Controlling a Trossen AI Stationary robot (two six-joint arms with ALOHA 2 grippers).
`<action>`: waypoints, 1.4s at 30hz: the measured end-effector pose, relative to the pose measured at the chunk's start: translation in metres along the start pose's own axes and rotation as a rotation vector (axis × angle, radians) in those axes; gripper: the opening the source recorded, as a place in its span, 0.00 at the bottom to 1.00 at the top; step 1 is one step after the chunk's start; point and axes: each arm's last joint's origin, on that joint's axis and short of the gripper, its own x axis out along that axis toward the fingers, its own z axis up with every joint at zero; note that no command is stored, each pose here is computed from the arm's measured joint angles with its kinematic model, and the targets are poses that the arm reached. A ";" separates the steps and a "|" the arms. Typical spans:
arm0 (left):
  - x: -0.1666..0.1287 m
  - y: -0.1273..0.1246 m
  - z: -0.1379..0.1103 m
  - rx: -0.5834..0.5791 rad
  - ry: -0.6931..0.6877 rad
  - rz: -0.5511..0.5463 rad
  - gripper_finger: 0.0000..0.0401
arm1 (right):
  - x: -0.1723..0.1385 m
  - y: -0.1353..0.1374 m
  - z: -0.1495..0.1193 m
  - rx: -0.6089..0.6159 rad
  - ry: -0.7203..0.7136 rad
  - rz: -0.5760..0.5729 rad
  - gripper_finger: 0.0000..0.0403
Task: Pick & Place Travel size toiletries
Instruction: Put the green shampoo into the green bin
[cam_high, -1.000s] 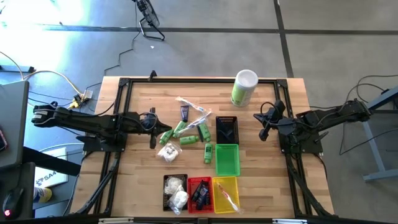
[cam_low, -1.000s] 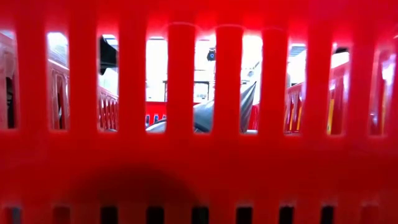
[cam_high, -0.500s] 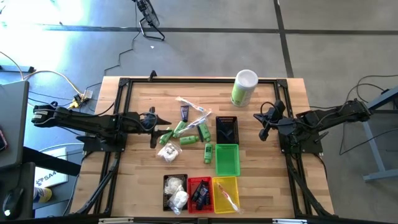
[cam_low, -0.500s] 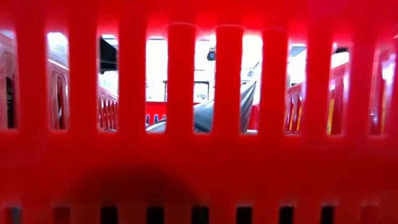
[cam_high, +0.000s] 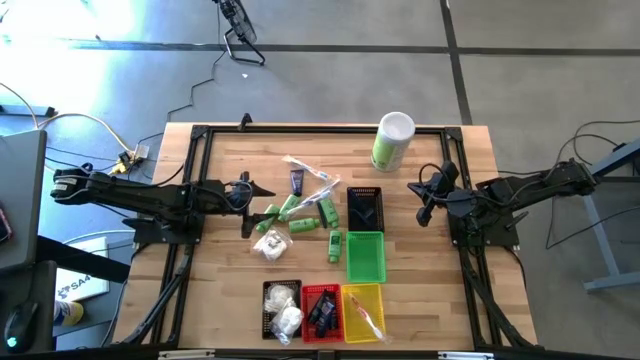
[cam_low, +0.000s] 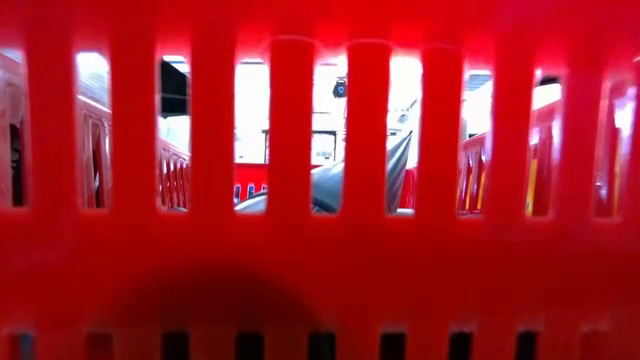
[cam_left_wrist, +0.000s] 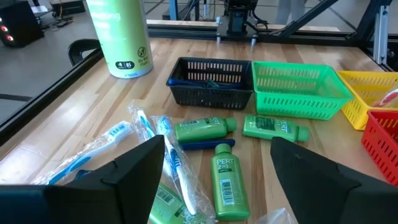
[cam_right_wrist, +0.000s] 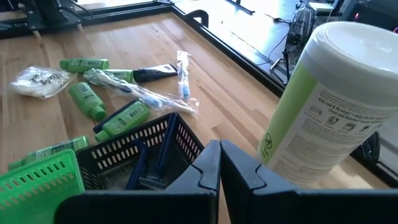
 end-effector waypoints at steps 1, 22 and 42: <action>0.000 0.000 0.000 0.000 0.000 0.000 0.72 | 0.000 0.000 0.000 0.009 0.000 0.000 0.01; 0.000 0.000 0.000 -0.003 0.000 -0.001 0.72 | 0.000 0.000 0.000 0.049 0.003 -0.001 0.01; 0.022 -0.003 -0.005 0.023 0.001 -0.002 0.72 | 0.001 0.001 -0.001 0.053 0.016 0.009 0.01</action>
